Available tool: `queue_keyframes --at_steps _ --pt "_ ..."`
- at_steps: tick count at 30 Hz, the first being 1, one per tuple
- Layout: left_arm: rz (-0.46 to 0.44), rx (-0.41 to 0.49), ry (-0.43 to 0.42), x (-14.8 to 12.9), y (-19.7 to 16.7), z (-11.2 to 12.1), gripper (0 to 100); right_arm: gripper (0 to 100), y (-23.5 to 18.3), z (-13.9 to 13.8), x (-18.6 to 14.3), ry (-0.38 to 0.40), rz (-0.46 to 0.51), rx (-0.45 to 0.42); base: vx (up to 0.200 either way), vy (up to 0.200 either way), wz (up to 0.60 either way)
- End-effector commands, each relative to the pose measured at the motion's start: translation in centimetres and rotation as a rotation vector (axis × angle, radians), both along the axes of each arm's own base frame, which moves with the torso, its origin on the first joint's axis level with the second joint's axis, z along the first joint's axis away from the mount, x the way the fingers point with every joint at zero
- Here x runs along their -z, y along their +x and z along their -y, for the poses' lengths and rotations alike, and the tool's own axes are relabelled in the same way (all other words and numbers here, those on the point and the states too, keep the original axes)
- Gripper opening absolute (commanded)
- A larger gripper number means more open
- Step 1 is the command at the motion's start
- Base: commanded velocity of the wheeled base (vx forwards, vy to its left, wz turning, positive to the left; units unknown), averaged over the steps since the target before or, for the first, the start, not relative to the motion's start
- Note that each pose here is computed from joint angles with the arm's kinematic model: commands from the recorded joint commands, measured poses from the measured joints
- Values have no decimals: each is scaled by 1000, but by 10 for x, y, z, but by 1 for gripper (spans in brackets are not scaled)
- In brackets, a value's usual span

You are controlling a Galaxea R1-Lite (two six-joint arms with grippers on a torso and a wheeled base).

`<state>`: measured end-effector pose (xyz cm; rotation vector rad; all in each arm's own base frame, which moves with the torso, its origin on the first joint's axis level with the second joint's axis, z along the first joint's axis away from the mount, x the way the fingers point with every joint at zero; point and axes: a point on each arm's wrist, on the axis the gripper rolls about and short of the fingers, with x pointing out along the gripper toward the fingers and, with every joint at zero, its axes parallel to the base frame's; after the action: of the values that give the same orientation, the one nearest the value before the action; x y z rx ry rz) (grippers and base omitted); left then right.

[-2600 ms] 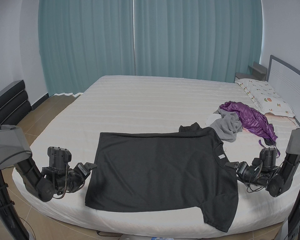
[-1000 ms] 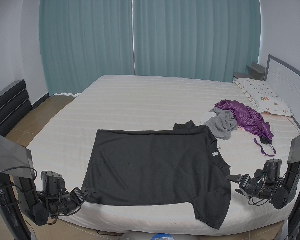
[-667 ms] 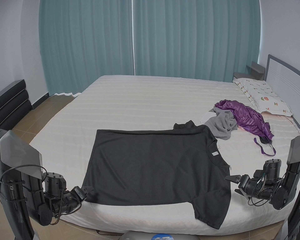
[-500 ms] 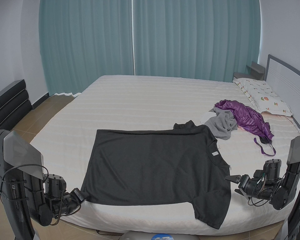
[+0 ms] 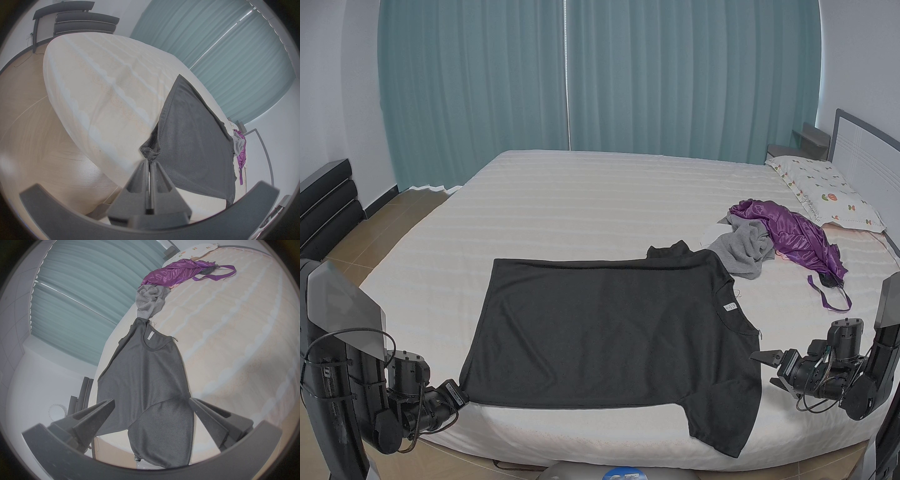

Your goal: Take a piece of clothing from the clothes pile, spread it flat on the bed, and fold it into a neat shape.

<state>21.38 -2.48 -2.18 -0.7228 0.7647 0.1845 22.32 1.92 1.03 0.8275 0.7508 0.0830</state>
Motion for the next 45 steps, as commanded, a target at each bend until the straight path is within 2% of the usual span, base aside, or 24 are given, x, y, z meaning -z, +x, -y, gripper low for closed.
queue_keyframes --at_steps 1,11,12,23,24,27,35,45 --pt "-22 -5 5 2 -4 -1 0 100 0 0 1 -2 -3 -2 0 0 0" --pt "-28 -2 7 2 -4 -1 0 100 -1 0 2 -4 -7 -1 0 0 0" --pt "-28 -2 7 2 -4 -1 100 100 -1 0 2 -3 -7 -3 0 0 0" --pt "-18 14 -28 0 -4 -1 100 100 -1 0 2 -2 -9 -5 0 0 0" --pt "-31 60 -74 2 -4 1 100 100 -1 0 2 -2 -11 -5 0 0 0" --pt "-14 75 -87 1 -1 2 100 100 -2 -1 2 -2 -15 -8 0 0 0" --pt "51 54 -110 3 23 2 100 100 -3 -2 1 6 -13 -24 0 0 0" --pt "50 32 -110 3 22 -4 100 100 -3 -3 1 6 -13 -25 0 0 0"
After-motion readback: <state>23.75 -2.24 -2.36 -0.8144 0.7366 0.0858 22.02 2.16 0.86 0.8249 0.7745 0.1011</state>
